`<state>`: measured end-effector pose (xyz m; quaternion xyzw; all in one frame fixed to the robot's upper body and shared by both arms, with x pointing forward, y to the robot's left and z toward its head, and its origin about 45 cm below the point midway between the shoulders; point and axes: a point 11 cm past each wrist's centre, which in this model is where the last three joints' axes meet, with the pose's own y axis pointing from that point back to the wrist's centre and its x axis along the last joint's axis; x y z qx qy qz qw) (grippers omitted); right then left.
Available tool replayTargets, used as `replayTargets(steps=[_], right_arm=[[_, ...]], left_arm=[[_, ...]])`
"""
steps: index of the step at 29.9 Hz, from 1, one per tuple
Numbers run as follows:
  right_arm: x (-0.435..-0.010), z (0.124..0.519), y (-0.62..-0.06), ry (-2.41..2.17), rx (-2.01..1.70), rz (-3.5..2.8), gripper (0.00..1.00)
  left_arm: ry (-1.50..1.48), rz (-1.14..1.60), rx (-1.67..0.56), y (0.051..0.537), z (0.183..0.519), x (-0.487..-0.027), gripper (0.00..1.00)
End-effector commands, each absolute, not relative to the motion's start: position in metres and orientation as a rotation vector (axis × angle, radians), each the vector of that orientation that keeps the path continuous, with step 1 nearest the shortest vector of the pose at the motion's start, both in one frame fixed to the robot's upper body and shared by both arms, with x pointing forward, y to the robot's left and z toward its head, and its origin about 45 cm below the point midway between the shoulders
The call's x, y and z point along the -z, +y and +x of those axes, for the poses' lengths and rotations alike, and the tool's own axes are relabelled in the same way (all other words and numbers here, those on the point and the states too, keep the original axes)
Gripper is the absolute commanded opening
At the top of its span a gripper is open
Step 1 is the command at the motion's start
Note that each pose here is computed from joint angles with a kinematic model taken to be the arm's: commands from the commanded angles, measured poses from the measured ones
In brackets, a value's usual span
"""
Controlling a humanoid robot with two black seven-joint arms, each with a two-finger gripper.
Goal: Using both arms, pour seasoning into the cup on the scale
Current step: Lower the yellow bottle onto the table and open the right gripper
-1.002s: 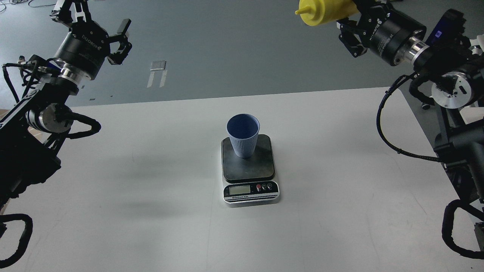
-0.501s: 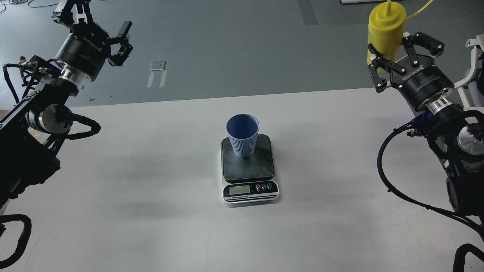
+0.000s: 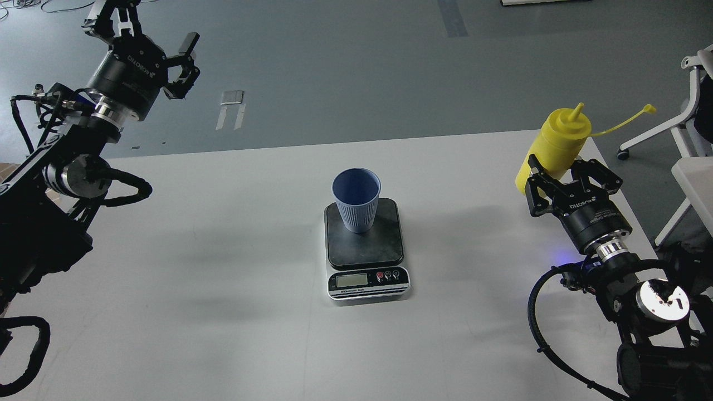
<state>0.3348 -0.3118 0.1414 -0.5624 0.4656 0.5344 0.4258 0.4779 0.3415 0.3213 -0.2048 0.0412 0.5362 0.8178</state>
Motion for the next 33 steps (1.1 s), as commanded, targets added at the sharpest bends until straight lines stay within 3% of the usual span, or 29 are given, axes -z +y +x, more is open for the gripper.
replayTargets(steps=[1,11,23,25,33], right_arm=[[-0.133,0.326,-0.312,1.176,-1.353,-1.392,0.16],[-0.122,0.319,-0.312,1.179,-1.381,-1.361,0.21],[-0.117,0.318,-0.314,1.193,-1.392,-1.348,0.37],[-0.114,0.317,-0.314,1.2,-1.4,-1.341,0.44],[-0.104,0.314,-0.316,1.222,-1.42,-1.317,0.51]], left_arm=[[0.091,-0.436,-1.142,0.341,0.478,-0.32,0.98],[0.091,-0.44,-1.137,0.338,0.478,-0.321,0.98],[0.086,-0.439,-1.139,0.34,0.479,-0.323,0.98],[0.085,-0.439,-1.14,0.341,0.479,-0.323,0.98],[0.081,-0.438,-1.142,0.342,0.479,-0.325,0.98]])
